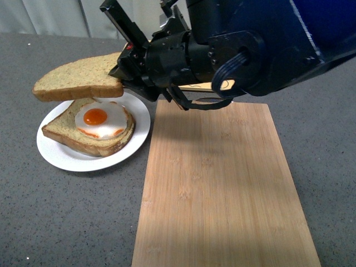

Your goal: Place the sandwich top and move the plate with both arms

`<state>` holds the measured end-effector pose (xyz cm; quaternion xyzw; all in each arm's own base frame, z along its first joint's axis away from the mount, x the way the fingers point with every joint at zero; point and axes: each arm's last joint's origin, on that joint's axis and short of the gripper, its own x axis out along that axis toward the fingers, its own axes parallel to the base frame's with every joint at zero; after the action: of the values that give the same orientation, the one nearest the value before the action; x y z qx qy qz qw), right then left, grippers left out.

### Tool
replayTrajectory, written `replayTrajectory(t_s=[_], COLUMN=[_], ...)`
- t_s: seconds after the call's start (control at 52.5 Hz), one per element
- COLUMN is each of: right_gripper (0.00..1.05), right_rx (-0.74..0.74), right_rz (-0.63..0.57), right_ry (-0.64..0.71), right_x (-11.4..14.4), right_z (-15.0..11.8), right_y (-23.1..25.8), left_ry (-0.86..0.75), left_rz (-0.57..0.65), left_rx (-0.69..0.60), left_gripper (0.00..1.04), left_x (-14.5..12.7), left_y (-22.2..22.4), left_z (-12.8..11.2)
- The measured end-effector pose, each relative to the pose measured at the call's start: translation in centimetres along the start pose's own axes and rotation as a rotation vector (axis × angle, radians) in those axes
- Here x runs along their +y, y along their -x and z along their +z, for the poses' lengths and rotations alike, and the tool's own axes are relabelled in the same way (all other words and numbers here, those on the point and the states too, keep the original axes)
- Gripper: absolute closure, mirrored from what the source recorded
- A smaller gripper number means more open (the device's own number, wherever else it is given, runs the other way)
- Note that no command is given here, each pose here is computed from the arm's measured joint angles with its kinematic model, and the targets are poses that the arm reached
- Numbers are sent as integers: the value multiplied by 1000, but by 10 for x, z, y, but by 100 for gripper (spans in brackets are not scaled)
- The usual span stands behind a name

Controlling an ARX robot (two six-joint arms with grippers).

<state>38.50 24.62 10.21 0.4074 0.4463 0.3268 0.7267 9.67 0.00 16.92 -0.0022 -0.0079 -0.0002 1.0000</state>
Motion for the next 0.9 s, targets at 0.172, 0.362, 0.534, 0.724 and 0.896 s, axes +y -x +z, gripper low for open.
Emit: replayTrajectory(t_s=[0.172,0.362,0.534,0.724,0.896], right_gripper=[103,103,102,62,33], right_rx=[17,67,88,57,-21], right_rz=[-39,-116,-148,-181,-281], right_ry=[-9,-22,-5,11,77], right_x=[-2,-15,-20,-28,-34], right_z=[-6,-17,-23,-24,-17], right_y=[-16,-29,-34,-25,4], left_ry=[0,0,0,0,0], left_rz=[0,0,0,0,0], left_rx=[0,0,0,0,0], left_gripper=[7,7,7,7,7], left_x=[0,0,0,0,0], left_y=[0,0,0,0,0], left_z=[0,0,0,0,0])
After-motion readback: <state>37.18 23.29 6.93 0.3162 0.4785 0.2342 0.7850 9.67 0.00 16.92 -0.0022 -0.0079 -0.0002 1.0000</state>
